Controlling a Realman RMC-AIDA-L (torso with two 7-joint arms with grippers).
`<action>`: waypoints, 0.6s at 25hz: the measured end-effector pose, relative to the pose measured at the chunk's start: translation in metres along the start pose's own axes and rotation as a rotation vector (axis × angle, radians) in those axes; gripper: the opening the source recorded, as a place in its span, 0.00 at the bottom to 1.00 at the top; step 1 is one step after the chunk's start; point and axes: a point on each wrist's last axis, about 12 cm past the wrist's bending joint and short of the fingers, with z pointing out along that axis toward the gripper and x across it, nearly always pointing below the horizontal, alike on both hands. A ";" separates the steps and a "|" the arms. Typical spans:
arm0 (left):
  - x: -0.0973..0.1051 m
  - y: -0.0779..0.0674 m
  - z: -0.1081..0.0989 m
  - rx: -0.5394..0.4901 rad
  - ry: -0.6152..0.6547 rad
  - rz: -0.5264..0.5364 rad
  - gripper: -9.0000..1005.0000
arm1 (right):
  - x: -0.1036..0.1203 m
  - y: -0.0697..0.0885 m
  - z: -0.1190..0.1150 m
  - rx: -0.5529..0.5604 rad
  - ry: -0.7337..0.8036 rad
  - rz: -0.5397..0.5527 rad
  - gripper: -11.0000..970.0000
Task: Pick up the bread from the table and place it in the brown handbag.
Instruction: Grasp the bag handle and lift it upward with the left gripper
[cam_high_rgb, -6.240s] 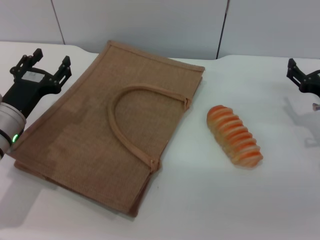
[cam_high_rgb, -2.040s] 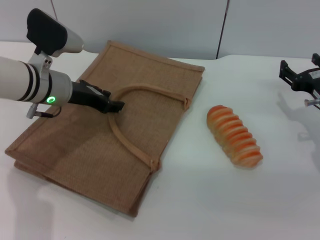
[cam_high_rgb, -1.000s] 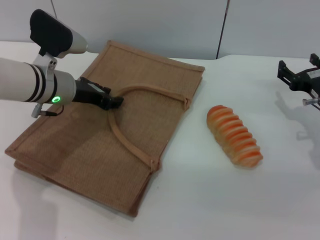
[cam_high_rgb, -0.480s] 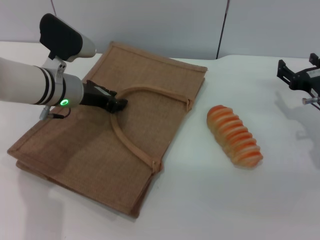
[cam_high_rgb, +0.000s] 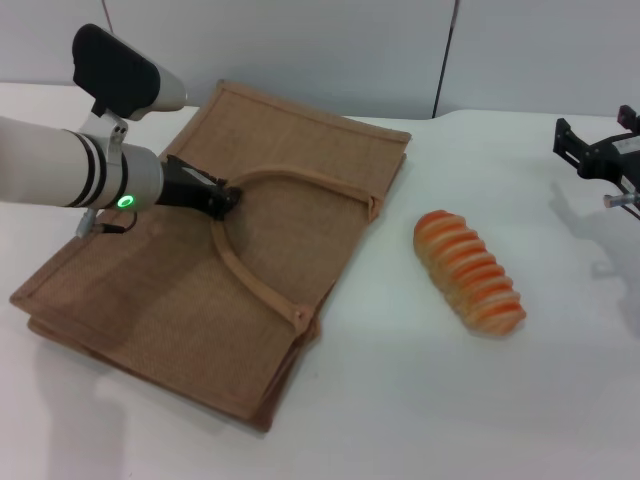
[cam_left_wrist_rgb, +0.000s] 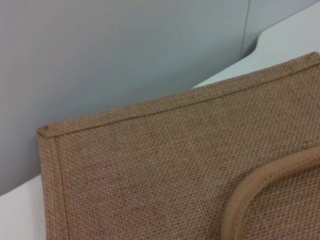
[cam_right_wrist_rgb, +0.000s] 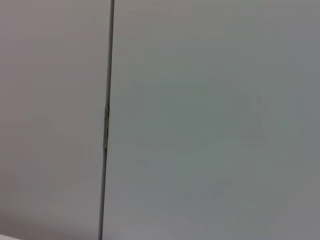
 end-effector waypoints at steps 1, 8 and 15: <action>0.000 0.000 0.000 -0.001 -0.001 0.001 0.20 | 0.000 0.000 0.000 0.000 0.000 0.000 0.89; -0.005 0.002 -0.001 -0.021 -0.016 0.018 0.15 | 0.000 0.000 0.000 -0.002 0.001 -0.003 0.89; -0.033 0.010 -0.026 -0.018 -0.092 0.059 0.13 | 0.003 0.010 -0.003 -0.043 0.009 -0.014 0.89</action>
